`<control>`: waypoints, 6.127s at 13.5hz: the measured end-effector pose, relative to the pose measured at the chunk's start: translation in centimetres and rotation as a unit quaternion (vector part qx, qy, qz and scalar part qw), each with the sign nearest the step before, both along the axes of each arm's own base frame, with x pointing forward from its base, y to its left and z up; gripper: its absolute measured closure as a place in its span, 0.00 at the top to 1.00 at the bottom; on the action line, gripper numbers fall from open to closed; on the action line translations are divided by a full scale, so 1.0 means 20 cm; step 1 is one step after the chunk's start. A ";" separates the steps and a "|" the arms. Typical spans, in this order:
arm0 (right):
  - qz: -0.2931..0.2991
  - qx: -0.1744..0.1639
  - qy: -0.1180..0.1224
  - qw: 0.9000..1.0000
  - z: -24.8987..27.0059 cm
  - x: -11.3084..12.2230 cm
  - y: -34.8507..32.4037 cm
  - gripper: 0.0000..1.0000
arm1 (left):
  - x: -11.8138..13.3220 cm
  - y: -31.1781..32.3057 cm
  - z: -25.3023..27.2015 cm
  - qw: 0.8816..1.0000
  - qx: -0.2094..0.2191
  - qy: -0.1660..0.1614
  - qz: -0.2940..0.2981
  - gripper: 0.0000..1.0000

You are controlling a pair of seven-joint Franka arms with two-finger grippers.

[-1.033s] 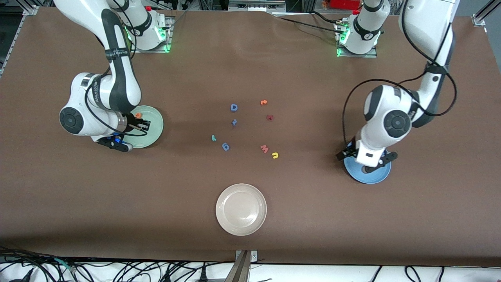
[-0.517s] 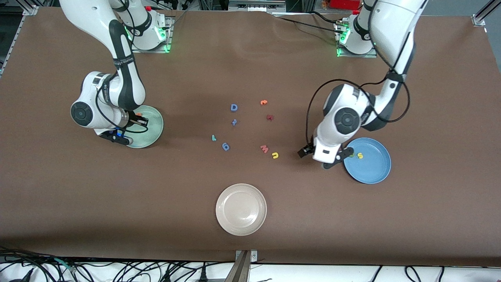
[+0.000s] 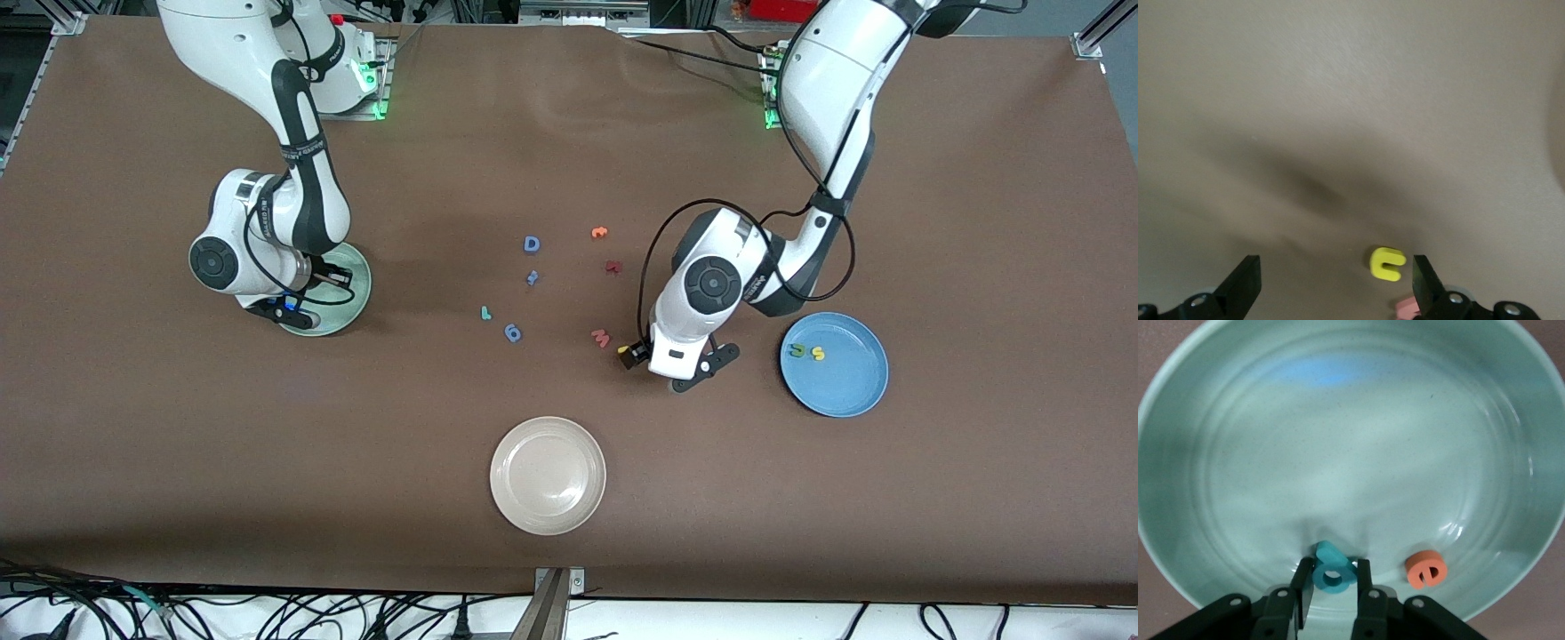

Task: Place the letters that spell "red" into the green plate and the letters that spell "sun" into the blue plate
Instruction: 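Release the d on the green plate while the left gripper grasps the yellow c, then lift the yellow c with the left gripper while the right gripper reaches a teal letter, then drop the c on the blue plate while the right gripper grasps the teal t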

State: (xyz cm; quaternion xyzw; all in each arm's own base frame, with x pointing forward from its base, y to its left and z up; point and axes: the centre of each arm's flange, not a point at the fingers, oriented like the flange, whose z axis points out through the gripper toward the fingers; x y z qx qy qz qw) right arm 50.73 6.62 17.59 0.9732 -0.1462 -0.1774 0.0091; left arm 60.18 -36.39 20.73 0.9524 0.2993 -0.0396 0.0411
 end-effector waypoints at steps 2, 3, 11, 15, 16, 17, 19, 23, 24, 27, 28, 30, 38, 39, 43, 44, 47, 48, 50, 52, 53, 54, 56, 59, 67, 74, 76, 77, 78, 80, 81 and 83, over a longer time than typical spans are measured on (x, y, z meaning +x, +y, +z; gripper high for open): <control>0.000 0.000 0.000 1.000 0.00 0.00 0.00 0.45 | -0.04 -0.07 -0.08 1.000 0.000 0.003 0.005 1.00; 0.000 0.000 0.000 1.000 0.00 0.00 0.00 0.54 | -0.06 -0.10 -0.11 1.000 0.001 0.005 0.003 1.00; -0.001 0.041 0.005 0.999 0.35 0.21 0.04 0.99 | -0.08 -0.14 -0.16 1.000 0.005 0.010 0.001 0.94; 0.002 0.057 -0.008 0.998 0.66 0.38 0.07 0.99 | -0.08 -0.13 -0.17 1.000 0.006 0.010 0.002 0.89; -0.004 0.057 -0.013 0.998 0.73 0.42 0.10 0.99 | -0.08 -0.13 -0.18 1.000 0.006 0.011 0.003 0.85; -0.011 0.054 -0.016 0.998 0.80 0.45 0.15 0.99 | -0.08 -0.13 -0.18 1.000 0.007 0.011 0.003 0.83; -0.028 0.048 -0.021 0.998 0.91 0.49 0.25 0.99 | -0.08 -0.13 -0.18 1.000 0.007 0.011 0.004 0.78; -0.051 0.033 -0.023 0.998 0.95 0.48 0.61 0.99 | -0.05 -0.14 -0.16 1.000 0.002 0.004 0.006 0.65; -0.057 0.029 -0.023 0.998 0.94 0.48 0.69 0.99 | -0.04 -0.14 -0.15 1.000 0.001 0.003 0.006 0.61; -0.081 0.044 -0.019 0.996 0.85 0.49 0.86 0.99 | -0.04 -0.14 -0.16 1.000 0.001 0.003 0.008 0.57; -0.081 0.047 -0.022 0.995 0.81 0.49 0.90 0.99 | -0.04 -0.14 -0.17 1.000 0.002 0.004 0.009 0.57; -0.077 0.049 -0.034 0.995 0.73 0.48 1.01 0.99 | -0.03 -0.14 -0.18 1.000 0.002 0.005 0.012 0.56; -0.039 0.026 -0.058 0.997 0.35 0.39 1.33 0.99 | -0.03 -0.15 -0.17 1.000 0.001 0.003 0.030 0.33; -0.036 0.020 -0.054 0.998 0.30 0.38 1.34 0.99 | -0.03 -0.15 -0.16 0.999 0.000 0.002 0.032 0.33; -0.031 0.009 -0.037 0.999 0.11 0.33 1.38 0.99 | 0.00 -0.15 -0.14 0.999 -0.005 -0.007 0.039 0.27; -0.033 0.011 -0.036 0.999 0.07 0.32 1.40 0.98 | 0.02 -0.13 -0.11 0.999 -0.008 -0.012 0.042 0.27; -0.032 0.016 -0.035 0.999 0.02 0.29 1.44 0.90 | 0.10 -0.03 -0.01 0.999 -0.005 -0.011 0.039 0.27; -0.032 0.016 -0.035 0.999 0.02 0.29 1.44 0.78 | 0.11 0.04 0.02 1.000 0.004 0.003 0.022 0.27; -0.033 0.014 -0.034 0.999 0.01 0.29 1.43 0.72 | 0.14 0.19 0.10 0.999 0.020 0.034 -0.026 0.27; -0.033 0.012 -0.032 0.999 0.00 0.29 1.43 0.65 | 0.18 0.41 0.19 0.995 0.026 0.061 -0.079 0.27; -0.033 0.012 -0.032 0.999 -0.01 0.29 1.43 0.57 | 0.20 0.54 0.23 0.992 0.028 0.071 -0.102 0.27; -0.034 0.012 -0.032 0.999 -0.01 0.29 1.43 0.57 | 0.23 0.69 0.27 0.989 0.029 0.076 -0.121 0.27; -0.034 0.012 -0.035 0.999 -0.01 0.29 1.43 0.54 | 0.26 0.96 0.32 0.984 0.029 0.076 -0.158 0.27; -0.035 0.013 -0.040 0.998 -0.01 0.30 1.43 0.54 | 0.26 1.27 0.33 0.975 0.028 0.080 -0.206 0.27; -0.035 0.016 -0.051 0.998 -0.02 0.30 1.43 0.44 | 0.28 1.54 0.18 0.964 0.064 0.071 -0.250 0.32; -0.035 0.017 -0.052 0.998 -0.01 0.30 1.44 0.18 | 0.30 1.59 0.40 0.963 0.063 0.043 -0.259 1.00; -0.035 0.017 -0.052 0.998 -0.01 0.30 1.44 0.17 | 0.23 1.59 0.55 0.963 0.044 0.043 -0.261 1.00; -0.035 0.017 -0.052 0.998 -0.01 0.30 1.44 0.17 | 0.18 1.59 0.63 0.961 0.030 0.048 -0.271 1.00; -0.035 0.017 -0.052 0.998 -0.01 0.30 1.44 0.17 | 0.12 1.61 0.72 0.958 0.021 0.060 -0.281 1.00; -0.040 0.014 -0.056 0.998 0.02 0.33 1.40 0.16 | 0.01 1.69 0.90 0.949 0.008 0.083 -0.303 1.00; -0.042 0.011 -0.055 0.998 0.05 0.35 1.36 0.16 | -0.04 1.74 0.99 0.946 0.002 0.090 -0.312 1.00; -0.041 0.008 -0.051 0.998 0.18 0.41 1.26 0.16 | -0.12 1.86 1.16 0.944 -0.007 0.096 -0.315 1.00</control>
